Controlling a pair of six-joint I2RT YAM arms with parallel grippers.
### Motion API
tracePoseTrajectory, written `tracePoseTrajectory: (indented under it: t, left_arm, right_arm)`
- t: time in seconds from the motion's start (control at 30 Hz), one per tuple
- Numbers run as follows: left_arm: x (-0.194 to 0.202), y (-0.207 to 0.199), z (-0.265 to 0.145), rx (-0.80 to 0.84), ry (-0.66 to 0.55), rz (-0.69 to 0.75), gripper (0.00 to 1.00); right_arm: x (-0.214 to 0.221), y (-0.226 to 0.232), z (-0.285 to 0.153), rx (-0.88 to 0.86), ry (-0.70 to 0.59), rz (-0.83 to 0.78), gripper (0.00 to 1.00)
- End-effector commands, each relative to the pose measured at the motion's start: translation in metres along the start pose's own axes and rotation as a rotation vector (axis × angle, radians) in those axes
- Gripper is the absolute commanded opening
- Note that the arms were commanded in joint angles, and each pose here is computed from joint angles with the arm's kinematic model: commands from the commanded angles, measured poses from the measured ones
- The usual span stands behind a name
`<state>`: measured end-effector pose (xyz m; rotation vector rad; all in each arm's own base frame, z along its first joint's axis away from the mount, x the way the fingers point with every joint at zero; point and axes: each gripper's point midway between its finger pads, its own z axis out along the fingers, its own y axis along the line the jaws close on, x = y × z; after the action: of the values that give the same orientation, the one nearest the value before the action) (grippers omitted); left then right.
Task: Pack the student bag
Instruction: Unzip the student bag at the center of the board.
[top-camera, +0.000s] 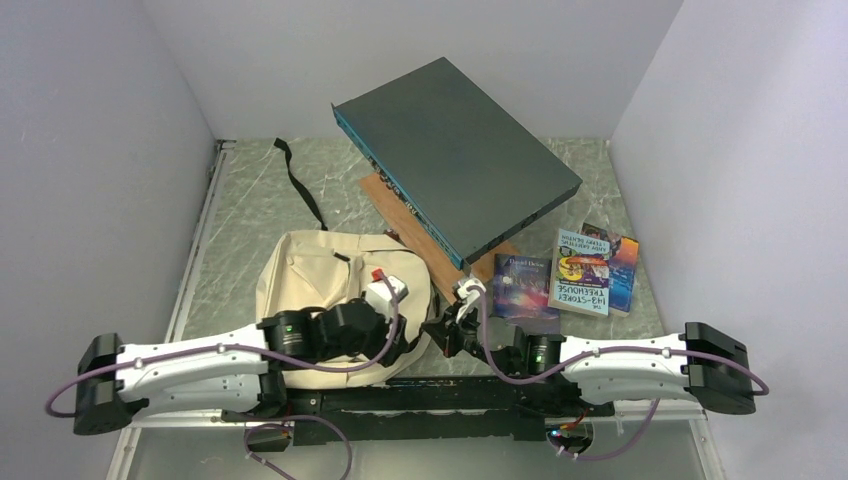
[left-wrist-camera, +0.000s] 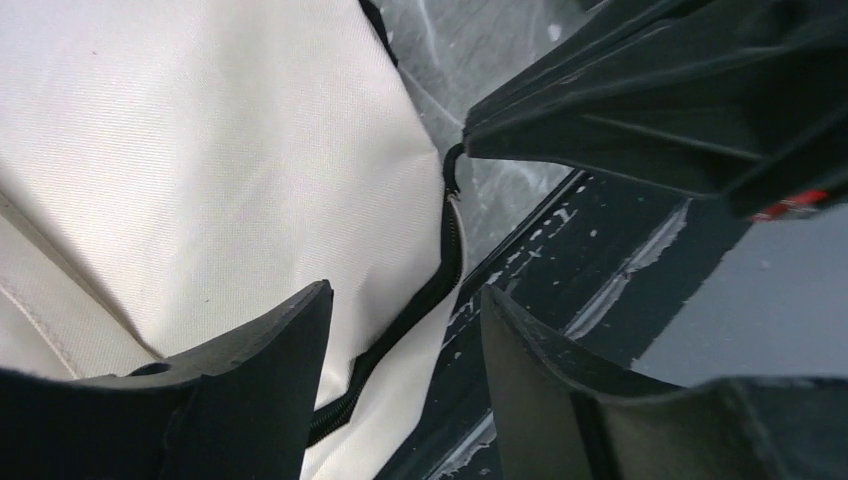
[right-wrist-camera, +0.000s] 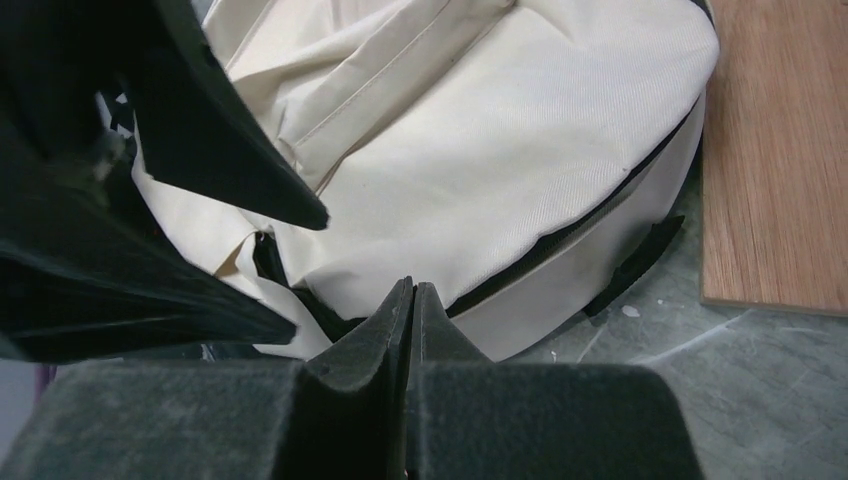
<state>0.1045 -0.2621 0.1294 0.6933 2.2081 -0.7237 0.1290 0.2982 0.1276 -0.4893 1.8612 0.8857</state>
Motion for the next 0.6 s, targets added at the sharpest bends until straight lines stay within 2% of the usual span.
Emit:
tracePoseTrajectory:
  t: [0.0, 0.23, 0.33, 0.37, 0.47, 0.5, 0.57]
  left_arm:
    - [-0.003, -0.004, 0.016, 0.007, 0.003, 0.026, 0.6]
    - [0.011, -0.009, 0.031, 0.032, 0.049, 0.029, 0.6]
    - [0.015, -0.001, 0.035, -0.013, 0.07, 0.045, 0.54]
    - [0.014, 0.001, 0.036, -0.03, 0.076, 0.052, 0.48]
    - [0.023, 0.013, 0.037, -0.094, 0.121, 0.073, 0.21]
    - [0.025, 0.016, 0.036, -0.115, 0.132, 0.075, 0.19]
    - [0.027, 0.022, 0.033, -0.141, 0.139, 0.076, 0.02]
  right_arm:
    - [-0.037, 0.014, -0.001, -0.024, -0.097, 0.061, 0.0]
    - [-0.038, 0.014, -0.003, -0.017, -0.084, 0.048, 0.0]
    - [-0.041, 0.016, -0.004, -0.014, -0.089, 0.036, 0.0]
    - [-0.042, 0.016, -0.005, -0.01, -0.089, 0.03, 0.0]
    - [-0.042, 0.015, -0.005, 0.021, -0.089, 0.008, 0.0]
    - [-0.042, 0.014, -0.005, 0.034, -0.093, 0.003, 0.0]
    - [-0.042, 0.009, -0.007, 0.068, -0.099, 0.005, 0.0]
